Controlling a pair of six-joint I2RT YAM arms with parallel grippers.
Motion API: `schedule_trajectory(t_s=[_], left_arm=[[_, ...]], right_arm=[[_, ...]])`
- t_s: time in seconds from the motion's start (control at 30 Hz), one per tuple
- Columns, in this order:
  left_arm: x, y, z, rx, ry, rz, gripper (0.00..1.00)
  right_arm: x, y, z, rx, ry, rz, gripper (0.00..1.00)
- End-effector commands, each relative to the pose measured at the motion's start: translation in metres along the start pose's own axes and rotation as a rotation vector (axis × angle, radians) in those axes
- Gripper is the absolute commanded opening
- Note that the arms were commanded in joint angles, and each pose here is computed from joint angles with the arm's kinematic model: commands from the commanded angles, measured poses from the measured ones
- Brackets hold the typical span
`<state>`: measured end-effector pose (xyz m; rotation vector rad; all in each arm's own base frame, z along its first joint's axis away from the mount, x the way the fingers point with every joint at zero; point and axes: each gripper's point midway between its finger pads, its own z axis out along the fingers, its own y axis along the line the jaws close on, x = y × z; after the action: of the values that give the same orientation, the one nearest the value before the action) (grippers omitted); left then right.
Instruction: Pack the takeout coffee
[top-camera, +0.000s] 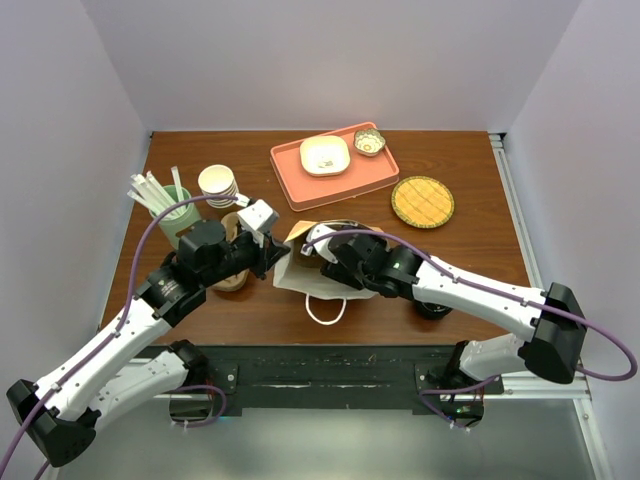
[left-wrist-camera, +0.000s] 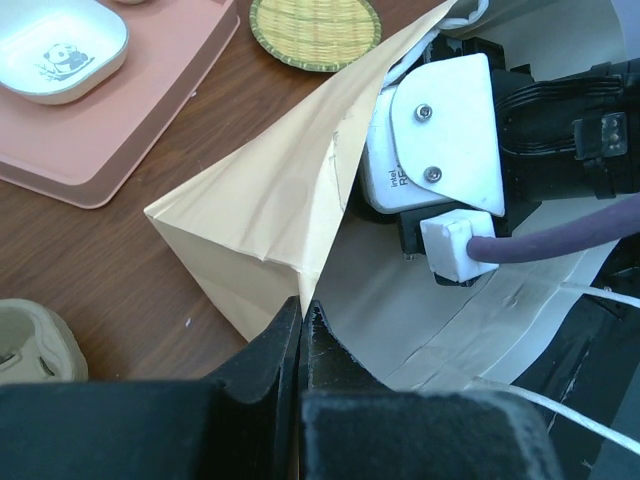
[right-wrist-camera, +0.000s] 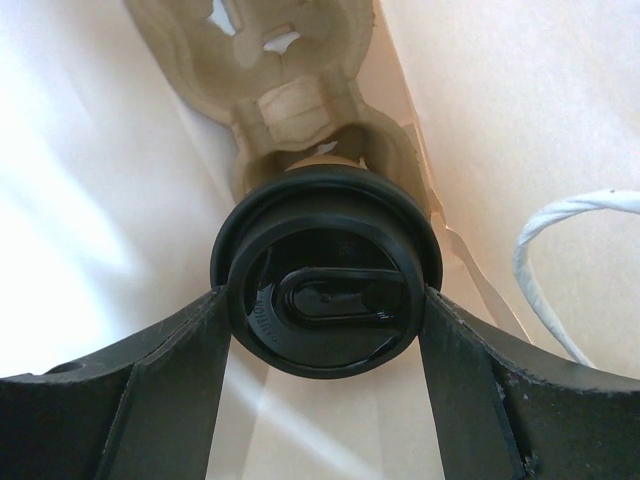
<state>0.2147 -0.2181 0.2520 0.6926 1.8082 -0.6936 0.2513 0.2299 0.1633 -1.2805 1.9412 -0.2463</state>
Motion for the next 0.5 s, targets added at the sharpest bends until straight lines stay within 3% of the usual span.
schedule_trajectory(t_s=[0.0, 0.4, 0.47], left_arm=[[0.0, 0.002, -0.003, -0.013, -0.008, 0.028, 0.0], [-0.003, -0.014, 0.001, 0.078, -0.019, 0.019, 0.0], [-0.004, -0.018, -0.001, 0.098, -0.014, 0.007, 0.07]], right_arm=[[-0.016, -0.034, -0.011, 0.099, -0.073, 0.166, 0.39], [-0.021, -0.042, -0.001, 0.162, -0.074, 0.166, 0.36], [-0.02, -0.038, 0.002, 0.153, -0.077, 0.159, 0.36]])
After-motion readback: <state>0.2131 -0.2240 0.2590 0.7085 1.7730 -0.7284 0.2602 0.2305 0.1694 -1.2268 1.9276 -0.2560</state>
